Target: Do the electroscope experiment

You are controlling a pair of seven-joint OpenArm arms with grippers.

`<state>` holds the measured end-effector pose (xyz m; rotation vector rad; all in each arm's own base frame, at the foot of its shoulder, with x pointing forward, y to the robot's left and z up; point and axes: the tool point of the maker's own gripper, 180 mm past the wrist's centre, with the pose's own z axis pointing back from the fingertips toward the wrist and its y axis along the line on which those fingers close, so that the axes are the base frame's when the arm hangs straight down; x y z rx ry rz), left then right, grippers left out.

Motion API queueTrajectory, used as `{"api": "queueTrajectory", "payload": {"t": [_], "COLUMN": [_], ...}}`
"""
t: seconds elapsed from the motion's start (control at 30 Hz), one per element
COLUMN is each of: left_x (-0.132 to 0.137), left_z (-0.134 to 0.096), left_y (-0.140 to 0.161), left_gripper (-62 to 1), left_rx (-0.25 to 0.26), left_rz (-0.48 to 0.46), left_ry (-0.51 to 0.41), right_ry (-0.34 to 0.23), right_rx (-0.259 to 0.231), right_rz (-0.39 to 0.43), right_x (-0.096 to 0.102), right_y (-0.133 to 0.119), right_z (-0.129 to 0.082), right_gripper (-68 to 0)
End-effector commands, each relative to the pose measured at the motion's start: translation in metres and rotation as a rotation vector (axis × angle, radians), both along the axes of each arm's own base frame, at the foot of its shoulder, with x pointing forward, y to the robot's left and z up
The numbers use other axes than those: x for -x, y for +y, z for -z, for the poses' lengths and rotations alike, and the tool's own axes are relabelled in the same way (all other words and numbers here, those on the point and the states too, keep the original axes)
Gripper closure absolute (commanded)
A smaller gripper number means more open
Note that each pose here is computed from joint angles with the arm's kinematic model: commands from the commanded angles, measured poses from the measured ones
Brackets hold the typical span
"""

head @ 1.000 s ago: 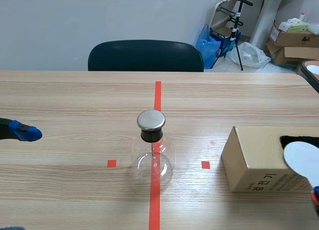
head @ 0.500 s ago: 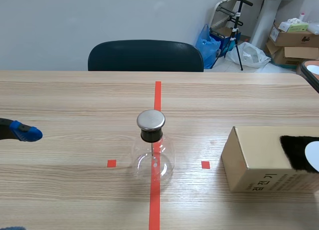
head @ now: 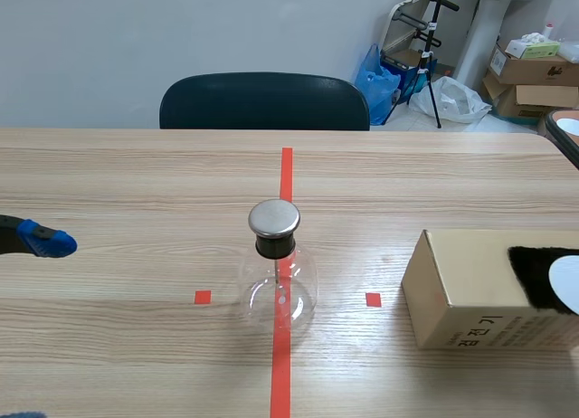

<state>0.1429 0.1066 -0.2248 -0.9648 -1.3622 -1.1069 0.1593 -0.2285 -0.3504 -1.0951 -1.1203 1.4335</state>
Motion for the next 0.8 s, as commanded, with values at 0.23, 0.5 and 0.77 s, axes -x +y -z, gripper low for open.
{"api": "queueTrajectory", "payload": {"t": [0.23, 0.5, 0.77], "left_x": [-0.001, -0.001, -0.001], "left_z": [-0.006, -0.006, -0.006], "left_y": [-0.002, -0.002, -0.002], "left_gripper": [-62.3, -62.3, -62.3], "left_rx": [0.03, 0.03, 0.03], "left_rz": [-0.001, -0.001, -0.001], "left_ry": [-0.009, -0.009, -0.009], "right_ry": [-0.11, -0.138, -0.169], "right_rx": [0.069, 0.088, 0.086], "right_rz": [-0.034, -0.047, -0.017], "right_x": [-0.02, -0.021, -0.028], "right_y": [-0.002, 0.002, 0.005], "right_z": [-0.028, -0.046, -0.068], "right_gripper": [-1.8, -1.8, -1.8]}}
